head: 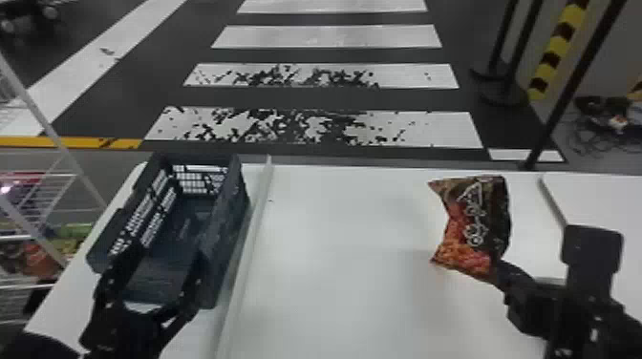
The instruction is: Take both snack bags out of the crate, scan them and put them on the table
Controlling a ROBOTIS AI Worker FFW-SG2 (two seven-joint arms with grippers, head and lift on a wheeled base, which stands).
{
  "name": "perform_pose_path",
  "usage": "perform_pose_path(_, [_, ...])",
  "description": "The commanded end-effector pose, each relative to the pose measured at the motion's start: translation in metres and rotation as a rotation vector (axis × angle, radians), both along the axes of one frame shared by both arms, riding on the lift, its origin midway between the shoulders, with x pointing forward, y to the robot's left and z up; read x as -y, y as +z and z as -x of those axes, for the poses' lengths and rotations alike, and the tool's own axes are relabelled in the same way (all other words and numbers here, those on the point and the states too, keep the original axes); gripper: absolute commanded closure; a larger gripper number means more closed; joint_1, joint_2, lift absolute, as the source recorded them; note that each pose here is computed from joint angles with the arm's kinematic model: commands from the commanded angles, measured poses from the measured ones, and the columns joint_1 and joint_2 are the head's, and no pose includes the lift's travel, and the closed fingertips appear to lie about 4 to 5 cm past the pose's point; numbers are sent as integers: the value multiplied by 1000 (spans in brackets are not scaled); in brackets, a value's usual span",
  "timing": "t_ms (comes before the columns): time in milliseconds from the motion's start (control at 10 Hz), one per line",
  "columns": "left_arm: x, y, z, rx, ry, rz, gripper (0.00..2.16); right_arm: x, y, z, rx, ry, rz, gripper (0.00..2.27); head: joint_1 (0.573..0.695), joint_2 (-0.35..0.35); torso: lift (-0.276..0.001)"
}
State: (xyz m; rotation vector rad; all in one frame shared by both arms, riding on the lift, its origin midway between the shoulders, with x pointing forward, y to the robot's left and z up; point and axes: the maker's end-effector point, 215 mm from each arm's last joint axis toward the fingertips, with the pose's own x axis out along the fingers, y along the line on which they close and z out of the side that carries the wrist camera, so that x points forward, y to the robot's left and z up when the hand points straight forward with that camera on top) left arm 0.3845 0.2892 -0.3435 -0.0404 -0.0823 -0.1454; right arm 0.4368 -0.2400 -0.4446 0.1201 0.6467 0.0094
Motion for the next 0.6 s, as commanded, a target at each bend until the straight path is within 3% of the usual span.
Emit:
perform_pose_path(0, [1,-2,0,-2,-1,2,103,-8,11,-3,52,31,202,2260,695,69,-92])
perform_pose_path(200, [0,-3,0,-5,1,0,103,-32,21,-6,128,99,592,2260,695,71,-92])
perform_pose_path(300, [0,-4,0,-7,1,0,103,-45,17,-3,143,152,736,2260,695,80,-92])
perform_pose_path(500, [-1,-5,0,-8,1,0,103,-67,0,10,140,258,911,2260,695,131,-92])
